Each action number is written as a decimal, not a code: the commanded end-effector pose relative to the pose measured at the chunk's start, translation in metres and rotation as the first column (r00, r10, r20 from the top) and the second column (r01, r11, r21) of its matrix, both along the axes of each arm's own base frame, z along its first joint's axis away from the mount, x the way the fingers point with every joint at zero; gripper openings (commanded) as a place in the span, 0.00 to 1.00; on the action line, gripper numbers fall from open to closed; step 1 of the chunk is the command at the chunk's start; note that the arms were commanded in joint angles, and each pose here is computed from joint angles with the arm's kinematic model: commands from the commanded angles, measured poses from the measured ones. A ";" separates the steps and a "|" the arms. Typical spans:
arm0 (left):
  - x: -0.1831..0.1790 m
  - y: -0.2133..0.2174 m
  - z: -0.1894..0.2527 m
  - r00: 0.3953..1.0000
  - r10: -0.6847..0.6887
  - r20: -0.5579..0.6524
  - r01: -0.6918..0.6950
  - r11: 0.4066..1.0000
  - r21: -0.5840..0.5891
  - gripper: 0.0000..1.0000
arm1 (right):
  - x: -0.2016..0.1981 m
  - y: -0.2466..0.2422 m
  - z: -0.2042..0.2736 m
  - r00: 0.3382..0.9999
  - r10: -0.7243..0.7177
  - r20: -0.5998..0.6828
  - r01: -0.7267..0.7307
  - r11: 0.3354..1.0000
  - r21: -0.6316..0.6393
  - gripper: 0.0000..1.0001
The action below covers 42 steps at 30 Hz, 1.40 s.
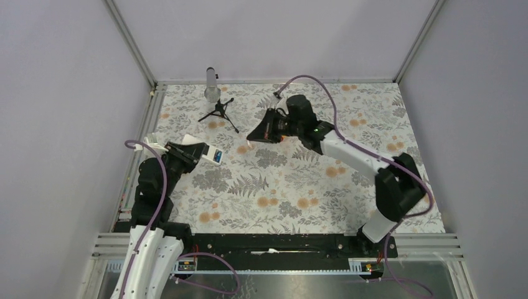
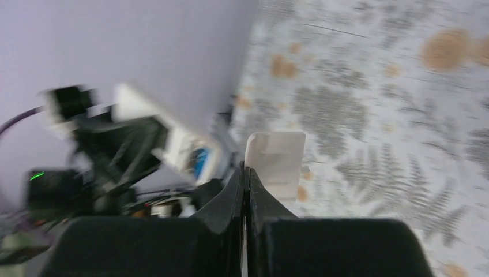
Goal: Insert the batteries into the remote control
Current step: Load the battery cover into the remote control.
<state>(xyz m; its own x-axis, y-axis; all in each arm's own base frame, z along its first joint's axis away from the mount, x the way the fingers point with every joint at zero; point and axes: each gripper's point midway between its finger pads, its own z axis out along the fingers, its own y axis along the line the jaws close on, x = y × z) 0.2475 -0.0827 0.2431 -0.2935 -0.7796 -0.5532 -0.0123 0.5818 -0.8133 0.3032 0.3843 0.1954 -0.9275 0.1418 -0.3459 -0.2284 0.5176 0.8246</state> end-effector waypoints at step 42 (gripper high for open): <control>0.013 -0.021 0.125 0.936 0.130 0.328 0.140 0.716 -0.684 0.00 | -0.056 0.056 0.198 0.996 0.014 -0.090 0.056 0.681 0.730 0.00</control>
